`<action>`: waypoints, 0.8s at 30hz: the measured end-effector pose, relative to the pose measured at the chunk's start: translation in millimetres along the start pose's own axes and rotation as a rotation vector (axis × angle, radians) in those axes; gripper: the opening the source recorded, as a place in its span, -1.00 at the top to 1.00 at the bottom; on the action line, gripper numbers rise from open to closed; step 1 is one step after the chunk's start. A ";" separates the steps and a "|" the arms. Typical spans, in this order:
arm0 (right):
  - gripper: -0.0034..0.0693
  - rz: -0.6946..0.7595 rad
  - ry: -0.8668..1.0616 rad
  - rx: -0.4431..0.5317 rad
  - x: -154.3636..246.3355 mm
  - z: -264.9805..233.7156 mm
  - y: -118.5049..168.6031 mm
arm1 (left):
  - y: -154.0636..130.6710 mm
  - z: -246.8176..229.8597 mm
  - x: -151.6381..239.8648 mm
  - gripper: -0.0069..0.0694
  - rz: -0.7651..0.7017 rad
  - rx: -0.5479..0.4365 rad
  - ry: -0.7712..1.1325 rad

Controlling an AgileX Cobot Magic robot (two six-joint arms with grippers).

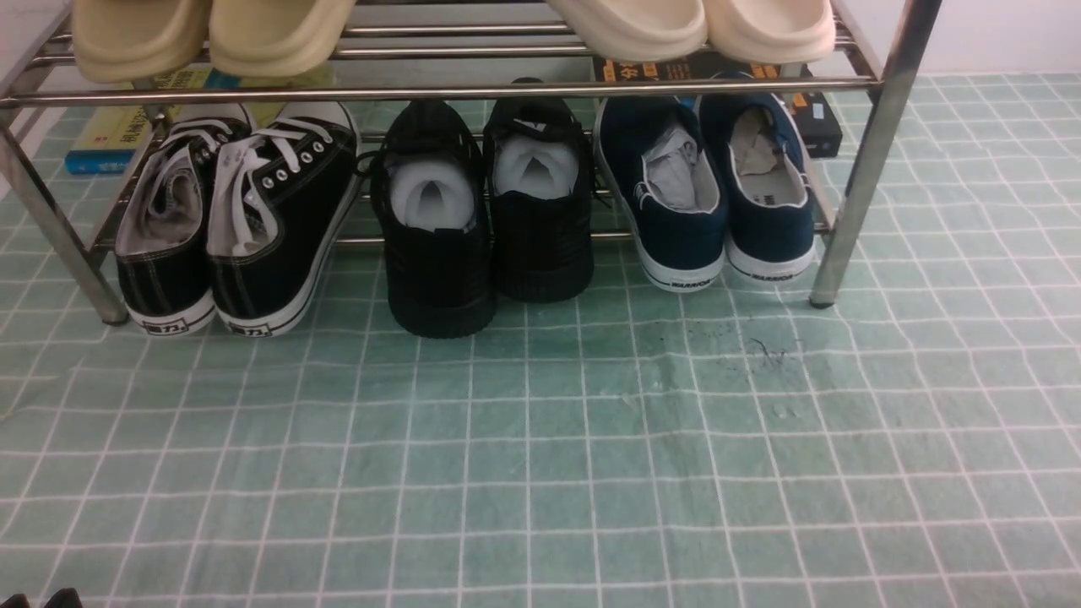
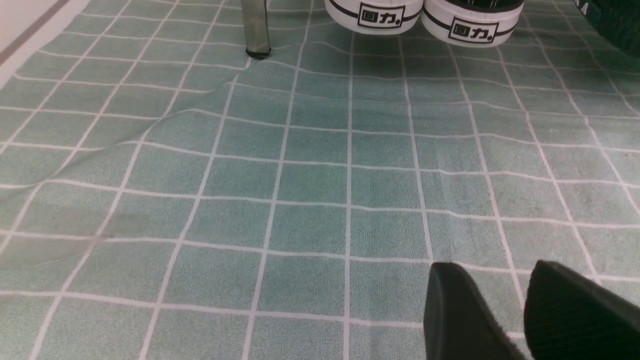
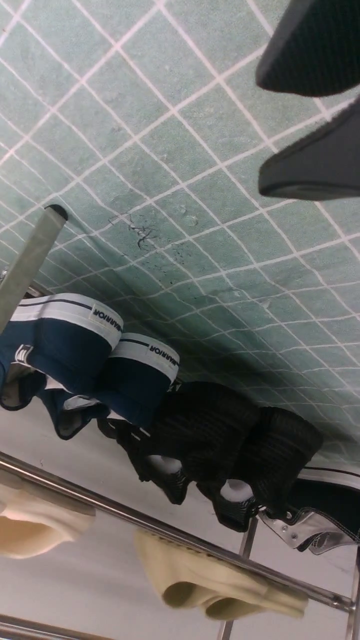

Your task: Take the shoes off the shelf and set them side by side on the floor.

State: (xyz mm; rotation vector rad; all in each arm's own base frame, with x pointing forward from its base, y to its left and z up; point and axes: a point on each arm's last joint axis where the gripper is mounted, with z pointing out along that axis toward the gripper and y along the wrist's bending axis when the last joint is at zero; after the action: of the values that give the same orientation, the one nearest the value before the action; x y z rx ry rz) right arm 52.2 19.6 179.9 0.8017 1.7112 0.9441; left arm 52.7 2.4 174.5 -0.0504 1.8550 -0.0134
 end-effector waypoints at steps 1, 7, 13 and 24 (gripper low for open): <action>0.25 0.000 -0.001 -0.001 -0.1 0.0 0.1 | 0.0 0.0 0.0 0.19 0.000 0.000 0.000; 0.47 -0.200 -0.103 -0.102 -19.7 -13.4 35.8 | 0.0 0.0 0.0 0.19 0.000 0.000 0.000; 0.93 -0.738 -0.077 -0.028 -68.1 -32.1 130.5 | 0.0 0.0 0.0 0.19 0.000 0.000 0.000; 0.90 -0.825 0.795 0.351 -82.6 99.7 133.3 | 0.0 0.0 0.0 0.19 0.000 0.000 0.000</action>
State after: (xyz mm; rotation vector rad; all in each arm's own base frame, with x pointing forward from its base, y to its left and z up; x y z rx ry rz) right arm 182.7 35.6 311.3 -0.1787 2.6260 0.3759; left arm 52.7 2.4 174.5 -0.0504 1.8550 -0.0134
